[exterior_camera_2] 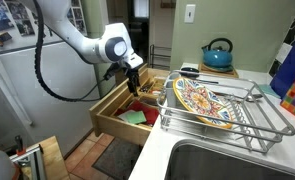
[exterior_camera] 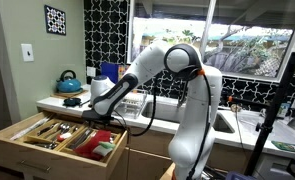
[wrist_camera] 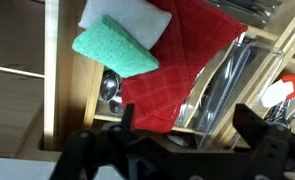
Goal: Take a spoon from the drawer and put it in the utensil holder on the plate stand
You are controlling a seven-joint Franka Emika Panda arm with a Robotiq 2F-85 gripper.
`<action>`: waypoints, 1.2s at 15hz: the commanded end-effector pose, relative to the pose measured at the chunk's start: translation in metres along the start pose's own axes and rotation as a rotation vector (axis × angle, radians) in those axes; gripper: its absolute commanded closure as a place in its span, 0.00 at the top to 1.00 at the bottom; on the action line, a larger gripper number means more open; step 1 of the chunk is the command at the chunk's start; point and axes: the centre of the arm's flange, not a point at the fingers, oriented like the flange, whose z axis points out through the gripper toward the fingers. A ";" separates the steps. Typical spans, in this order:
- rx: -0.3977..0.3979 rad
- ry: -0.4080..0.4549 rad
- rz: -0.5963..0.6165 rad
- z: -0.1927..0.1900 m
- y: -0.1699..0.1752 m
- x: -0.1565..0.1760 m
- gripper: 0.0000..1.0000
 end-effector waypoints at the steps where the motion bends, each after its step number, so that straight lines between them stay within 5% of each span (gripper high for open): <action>1: -0.007 0.026 0.062 0.011 -0.006 0.010 1.00; 7: 0.028 -0.073 0.171 0.052 -0.033 0.046 1.00; 16: 0.078 -0.139 0.208 0.114 -0.069 0.048 1.00; 18: 0.088 -0.143 0.220 0.123 -0.073 0.051 0.92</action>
